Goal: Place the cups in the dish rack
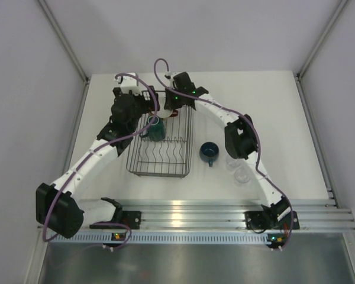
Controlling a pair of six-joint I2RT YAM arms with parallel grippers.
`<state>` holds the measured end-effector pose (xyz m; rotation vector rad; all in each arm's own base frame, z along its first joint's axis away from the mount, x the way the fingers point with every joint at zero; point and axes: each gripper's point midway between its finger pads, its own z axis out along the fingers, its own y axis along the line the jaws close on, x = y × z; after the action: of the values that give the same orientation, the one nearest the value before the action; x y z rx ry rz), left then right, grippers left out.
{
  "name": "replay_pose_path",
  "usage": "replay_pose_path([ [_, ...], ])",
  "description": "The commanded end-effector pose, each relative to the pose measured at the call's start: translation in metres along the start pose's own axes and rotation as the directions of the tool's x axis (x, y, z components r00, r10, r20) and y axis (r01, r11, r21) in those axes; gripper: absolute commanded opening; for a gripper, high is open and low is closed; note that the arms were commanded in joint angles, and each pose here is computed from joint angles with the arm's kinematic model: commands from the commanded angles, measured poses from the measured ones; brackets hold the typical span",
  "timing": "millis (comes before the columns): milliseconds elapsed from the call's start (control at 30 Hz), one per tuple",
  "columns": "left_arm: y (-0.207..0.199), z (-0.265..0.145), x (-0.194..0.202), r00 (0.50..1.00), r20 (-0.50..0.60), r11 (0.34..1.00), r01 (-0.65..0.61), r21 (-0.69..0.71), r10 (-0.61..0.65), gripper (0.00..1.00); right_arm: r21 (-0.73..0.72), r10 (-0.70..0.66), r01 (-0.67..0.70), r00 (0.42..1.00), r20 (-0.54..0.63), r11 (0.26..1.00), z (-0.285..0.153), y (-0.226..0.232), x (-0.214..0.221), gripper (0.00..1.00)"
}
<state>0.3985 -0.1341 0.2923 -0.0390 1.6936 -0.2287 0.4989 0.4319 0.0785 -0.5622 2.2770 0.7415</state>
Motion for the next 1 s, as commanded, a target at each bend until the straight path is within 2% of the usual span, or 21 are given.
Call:
replay_pose_path([
  [0,0.003,-0.006,-0.014,0.999,0.048,1.0,0.015,-0.003,-0.015,0.99,-0.016,-0.018,0.019,0.996,0.091,1.0,-0.018,0.024,-0.028,0.0],
  [567,0.01,-0.001,-0.015,0.998,0.053,0.999,0.017,-0.035,-0.015,0.99,-0.055,0.038,-0.021,0.94,0.338,0.998,-0.099,0.061,-0.111,0.0],
  [967,0.009,0.005,-0.018,0.998,0.056,0.999,0.031,-0.029,-0.029,0.99,-0.071,0.047,-0.017,0.899,0.435,0.997,-0.154,0.063,-0.139,0.0],
])
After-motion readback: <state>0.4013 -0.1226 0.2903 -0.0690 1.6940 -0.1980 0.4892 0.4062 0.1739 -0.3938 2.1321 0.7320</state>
